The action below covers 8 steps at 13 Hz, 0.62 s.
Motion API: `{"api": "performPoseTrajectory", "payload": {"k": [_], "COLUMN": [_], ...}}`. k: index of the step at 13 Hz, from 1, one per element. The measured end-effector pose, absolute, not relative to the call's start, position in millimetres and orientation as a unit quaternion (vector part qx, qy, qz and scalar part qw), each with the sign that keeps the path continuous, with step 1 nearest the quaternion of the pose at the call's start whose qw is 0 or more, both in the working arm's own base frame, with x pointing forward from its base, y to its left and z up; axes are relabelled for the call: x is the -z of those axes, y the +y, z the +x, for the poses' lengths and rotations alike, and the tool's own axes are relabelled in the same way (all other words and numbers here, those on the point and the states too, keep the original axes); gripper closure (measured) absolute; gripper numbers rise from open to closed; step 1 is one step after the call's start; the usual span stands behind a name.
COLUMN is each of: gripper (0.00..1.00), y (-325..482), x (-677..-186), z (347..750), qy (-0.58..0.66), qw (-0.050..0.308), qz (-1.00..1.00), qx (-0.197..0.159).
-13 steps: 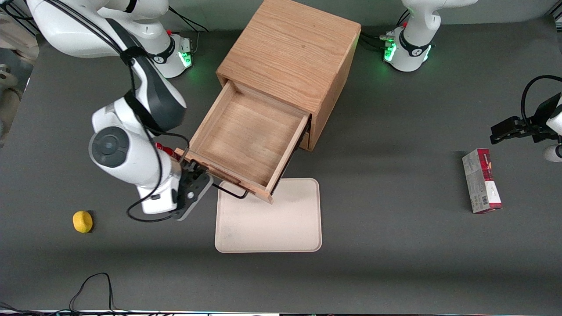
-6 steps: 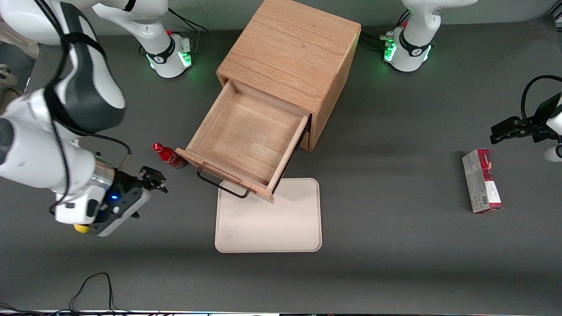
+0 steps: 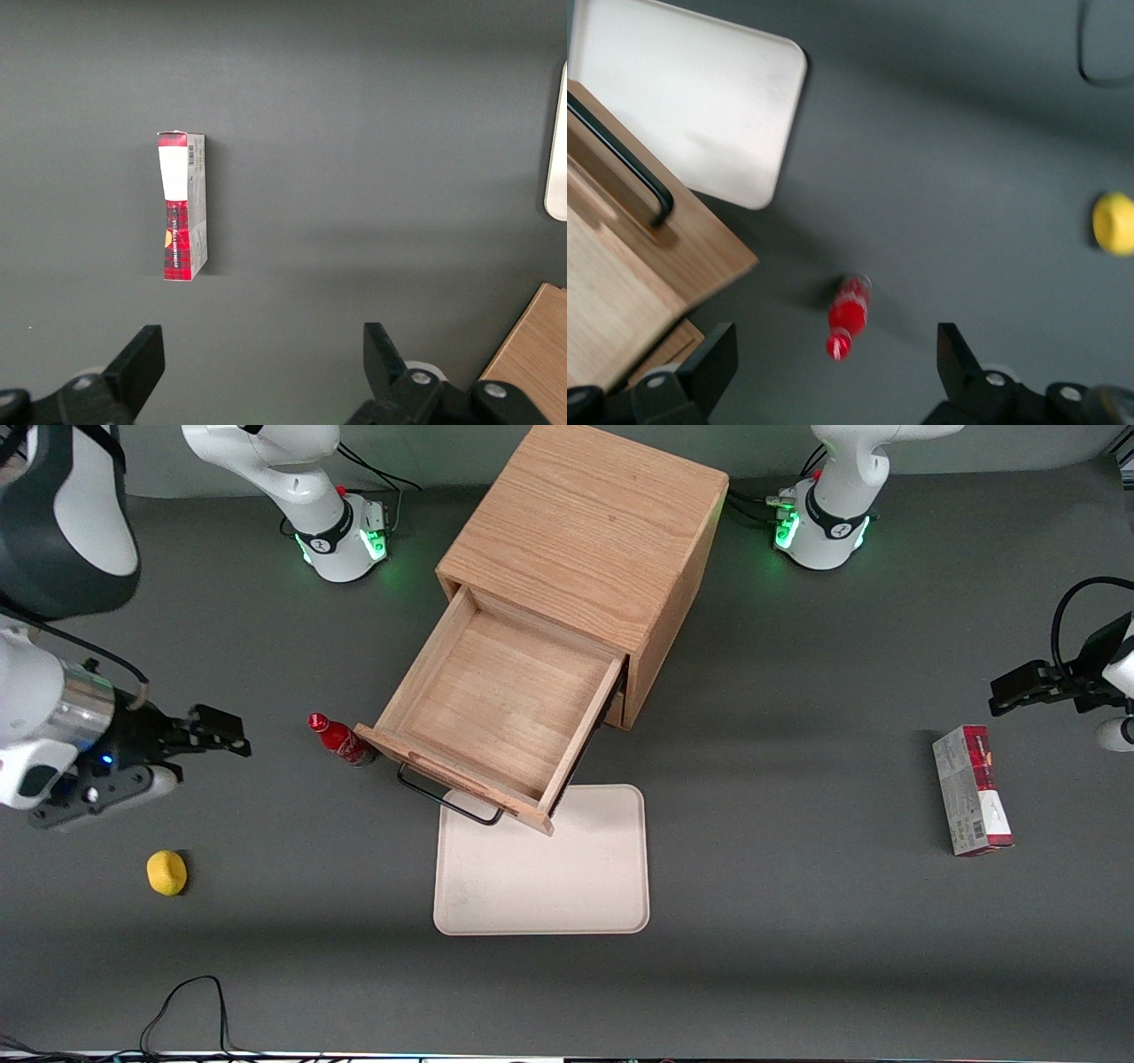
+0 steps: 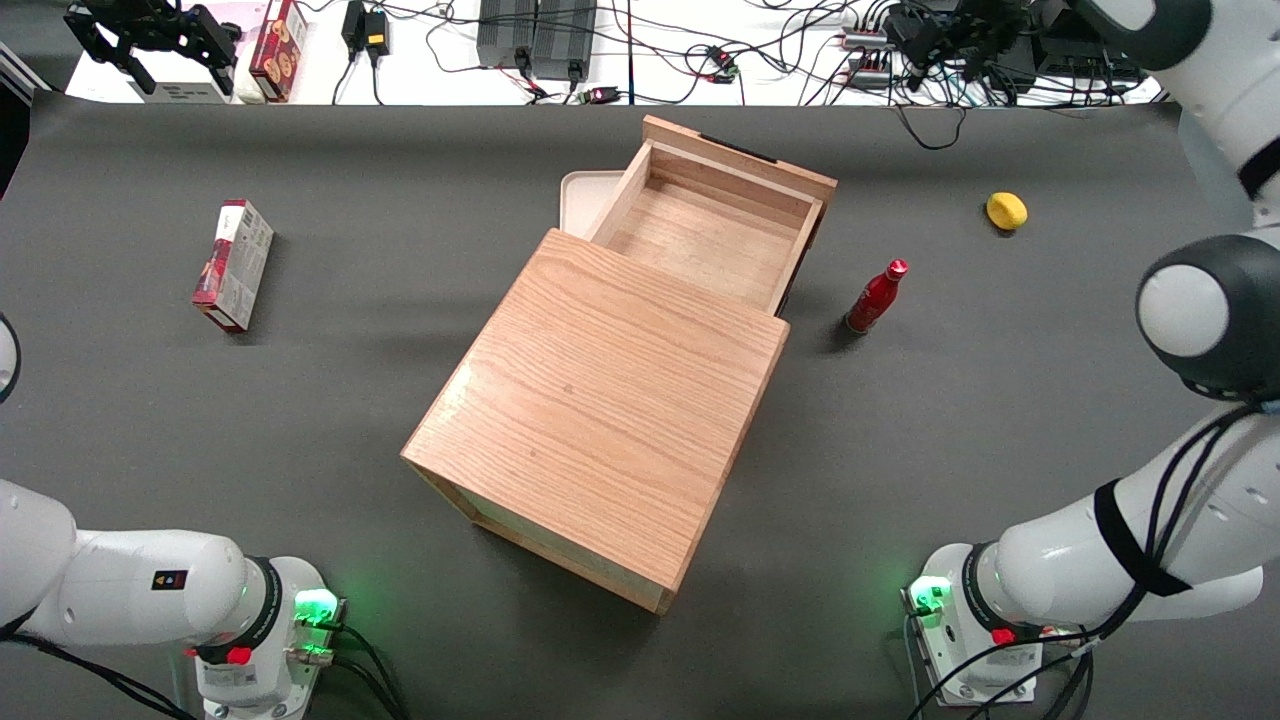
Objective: Open upper drawer
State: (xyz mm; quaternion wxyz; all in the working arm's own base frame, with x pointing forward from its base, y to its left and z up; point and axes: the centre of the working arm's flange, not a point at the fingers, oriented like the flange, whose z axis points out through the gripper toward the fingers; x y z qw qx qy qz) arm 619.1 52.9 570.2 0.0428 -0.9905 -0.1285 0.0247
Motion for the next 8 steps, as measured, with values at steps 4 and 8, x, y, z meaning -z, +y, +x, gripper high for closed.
{"api": "performPoseTrajectory", "payload": {"k": [4, 8], "gripper": [0.00, 0.00], "y": [17, 14], "x": [-591, -600], "z": [557, 504], "qy": [-0.020, 0.032], "qw": [0.027, 0.016], "qz": [-0.999, -0.999], "qx": [-0.031, -0.021]}}
